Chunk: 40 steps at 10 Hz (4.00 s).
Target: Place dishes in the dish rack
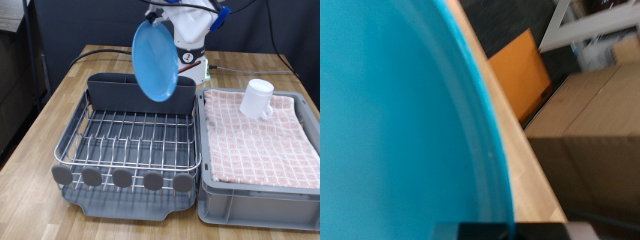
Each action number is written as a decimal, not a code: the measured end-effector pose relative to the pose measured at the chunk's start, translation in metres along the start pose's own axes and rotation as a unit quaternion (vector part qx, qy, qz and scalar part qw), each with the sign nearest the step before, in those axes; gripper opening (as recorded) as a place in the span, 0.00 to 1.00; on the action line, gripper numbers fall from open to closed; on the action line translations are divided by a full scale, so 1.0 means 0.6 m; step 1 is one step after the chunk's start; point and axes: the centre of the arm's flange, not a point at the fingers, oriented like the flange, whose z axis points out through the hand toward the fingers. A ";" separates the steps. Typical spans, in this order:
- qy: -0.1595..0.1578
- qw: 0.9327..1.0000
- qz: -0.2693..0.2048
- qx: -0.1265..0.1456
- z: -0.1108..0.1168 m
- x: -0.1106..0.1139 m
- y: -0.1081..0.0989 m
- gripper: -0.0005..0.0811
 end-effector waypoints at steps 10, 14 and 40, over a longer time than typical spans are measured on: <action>0.106 0.987 -0.123 0.020 0.043 0.080 -0.013 0.02; 0.142 0.972 -0.184 0.038 0.069 0.050 -0.039 0.02; 0.136 0.969 -0.200 0.039 0.279 -0.095 -0.116 0.02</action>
